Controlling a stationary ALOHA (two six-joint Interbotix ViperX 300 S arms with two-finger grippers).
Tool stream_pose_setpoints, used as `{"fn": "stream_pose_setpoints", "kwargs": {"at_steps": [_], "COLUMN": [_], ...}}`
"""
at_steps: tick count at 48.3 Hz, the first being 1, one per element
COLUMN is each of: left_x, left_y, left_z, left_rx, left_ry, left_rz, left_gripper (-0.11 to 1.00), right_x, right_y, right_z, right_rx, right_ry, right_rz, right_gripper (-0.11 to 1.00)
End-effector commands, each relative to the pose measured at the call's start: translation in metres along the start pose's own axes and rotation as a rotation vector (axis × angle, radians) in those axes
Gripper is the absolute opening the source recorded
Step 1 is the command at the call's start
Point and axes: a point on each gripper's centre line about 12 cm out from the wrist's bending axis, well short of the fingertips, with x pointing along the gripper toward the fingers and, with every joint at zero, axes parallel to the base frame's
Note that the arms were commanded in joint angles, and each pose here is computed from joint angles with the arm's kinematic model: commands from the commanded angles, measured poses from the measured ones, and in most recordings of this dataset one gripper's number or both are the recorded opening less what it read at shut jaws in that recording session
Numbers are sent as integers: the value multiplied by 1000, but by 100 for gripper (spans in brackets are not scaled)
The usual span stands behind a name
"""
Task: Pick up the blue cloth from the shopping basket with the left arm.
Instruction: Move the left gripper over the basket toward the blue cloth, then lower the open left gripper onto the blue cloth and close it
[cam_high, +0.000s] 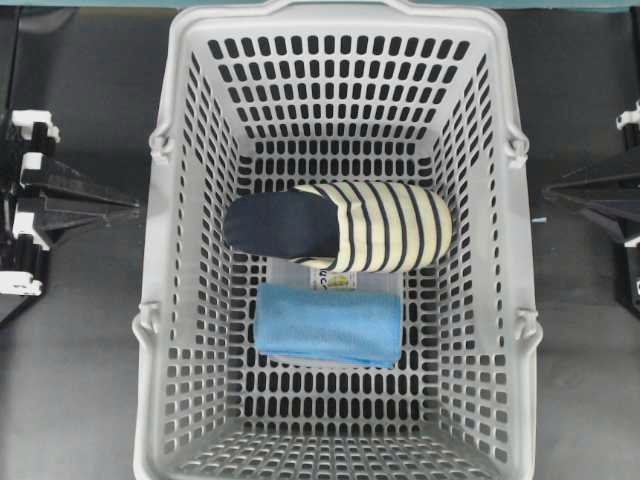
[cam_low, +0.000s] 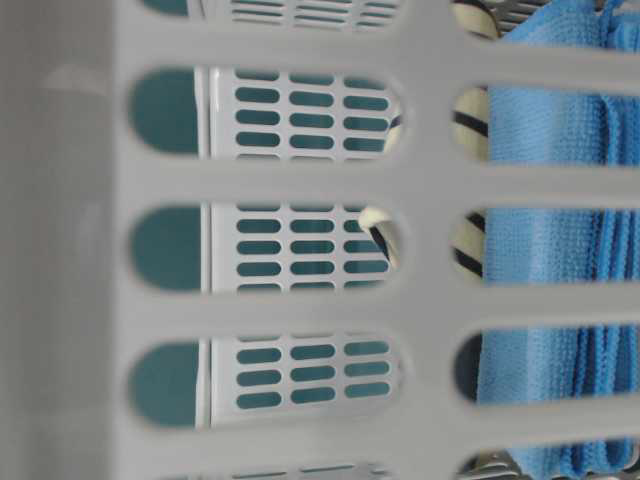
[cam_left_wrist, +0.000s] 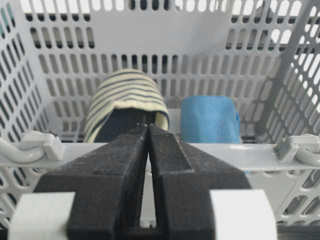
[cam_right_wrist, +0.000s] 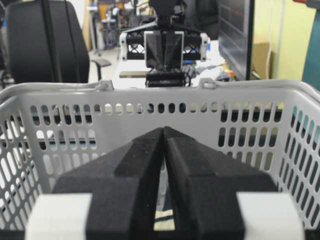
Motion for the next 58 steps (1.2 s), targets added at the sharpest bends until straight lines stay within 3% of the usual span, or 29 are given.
{"fn": "stream_pose_setpoints", "kwargs": {"at_steps": [1, 4, 9, 22, 32, 38, 45, 48, 51, 58], "left_x": [5, 9, 17, 47, 86, 109, 136, 147, 158, 186], "left_y": [-4, -5, -9, -19, -23, -27, -30, -30, -31, -36], "left_z": [14, 21, 35, 66, 72, 70, 60, 55, 49, 34], "left_rx": [24, 10, -5, 4, 19, 14, 16, 21, 20, 27], "left_ry": [4, 54, 140, 337, 442, 490, 594, 643, 692, 782], "left_rz": [-23, -29, -42, -70, -75, -77, -73, -71, -68, -70], "left_gripper": [6, 3, 0, 0, 0, 1, 1, 6, 18, 60], "right_x": [3, 3, 3, 4, 3, 2, 2, 2, 2, 2], "right_y": [0, 0, 0, 0, 0, 0, 0, 0, -1, -2], "right_z": [5, 4, 0, 0, -8, -9, -9, -8, -8, -9], "right_rx": [6, 19, 41, 79, 79, 73, 76, 76, 76, 75], "right_ry": [-9, 3, 47, 109, 182, 192, 192, 187, 185, 188], "right_rz": [0, -3, -5, -5, -7, -8, -10, -10, -11, -19], "right_gripper": [1, 7, 0, 0, 4, 20, 55, 69, 77, 78]}}
